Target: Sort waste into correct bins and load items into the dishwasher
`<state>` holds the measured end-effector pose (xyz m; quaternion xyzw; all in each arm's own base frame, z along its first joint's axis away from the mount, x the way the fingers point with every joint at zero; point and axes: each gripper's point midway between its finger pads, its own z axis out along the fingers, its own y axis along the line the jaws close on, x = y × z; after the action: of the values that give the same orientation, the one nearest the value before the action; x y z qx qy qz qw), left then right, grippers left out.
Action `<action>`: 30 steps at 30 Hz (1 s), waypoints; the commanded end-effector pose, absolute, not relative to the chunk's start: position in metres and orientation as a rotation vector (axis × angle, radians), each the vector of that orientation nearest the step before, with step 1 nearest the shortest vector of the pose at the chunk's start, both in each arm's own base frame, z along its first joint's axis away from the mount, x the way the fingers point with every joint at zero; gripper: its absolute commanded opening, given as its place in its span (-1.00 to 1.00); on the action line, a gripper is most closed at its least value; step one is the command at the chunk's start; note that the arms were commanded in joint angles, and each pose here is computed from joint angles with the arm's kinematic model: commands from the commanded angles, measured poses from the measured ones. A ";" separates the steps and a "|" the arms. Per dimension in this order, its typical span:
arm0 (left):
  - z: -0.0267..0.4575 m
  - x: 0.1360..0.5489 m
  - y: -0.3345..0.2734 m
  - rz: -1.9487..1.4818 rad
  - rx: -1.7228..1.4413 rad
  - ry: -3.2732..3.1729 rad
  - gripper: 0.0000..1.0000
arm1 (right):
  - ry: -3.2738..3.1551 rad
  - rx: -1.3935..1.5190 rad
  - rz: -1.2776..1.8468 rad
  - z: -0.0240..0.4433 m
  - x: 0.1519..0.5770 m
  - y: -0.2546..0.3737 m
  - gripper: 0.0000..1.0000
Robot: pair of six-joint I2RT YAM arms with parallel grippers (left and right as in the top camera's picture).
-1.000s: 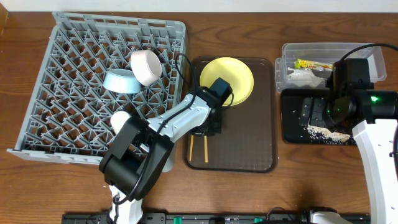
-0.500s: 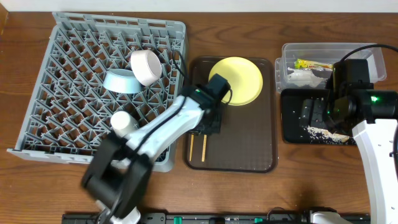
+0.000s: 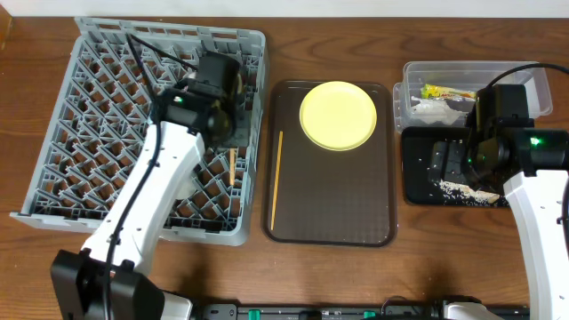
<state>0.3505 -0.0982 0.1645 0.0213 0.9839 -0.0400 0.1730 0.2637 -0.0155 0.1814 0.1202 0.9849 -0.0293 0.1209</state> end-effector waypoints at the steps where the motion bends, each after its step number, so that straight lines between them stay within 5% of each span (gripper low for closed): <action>1: 0.143 0.358 -0.091 -0.055 0.162 2.836 -0.88 | 2.856 0.347 -0.099 0.187 0.266 -0.018 0.89; 7: 0.115 0.362 -0.097 -0.076 0.170 2.903 -0.87 | 2.859 0.348 -0.100 0.187 0.265 -0.018 0.88; 15: 0.106 0.365 -0.097 -0.072 0.171 2.916 -0.34 | 2.861 0.348 -0.100 0.187 0.265 -0.018 0.88; 24: 0.159 0.351 -0.139 -0.348 0.257 2.789 -0.22 | 2.861 0.348 -0.100 0.187 0.265 -0.018 0.88; 30: 0.133 0.326 -0.192 -0.328 0.365 2.844 -0.18 | 2.861 0.348 -0.100 0.187 0.265 -0.018 0.89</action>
<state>0.3393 -0.1700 0.1570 0.1267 0.9718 -0.1185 0.1599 0.2629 -0.0156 0.1812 0.1202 0.9851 -0.0297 0.1192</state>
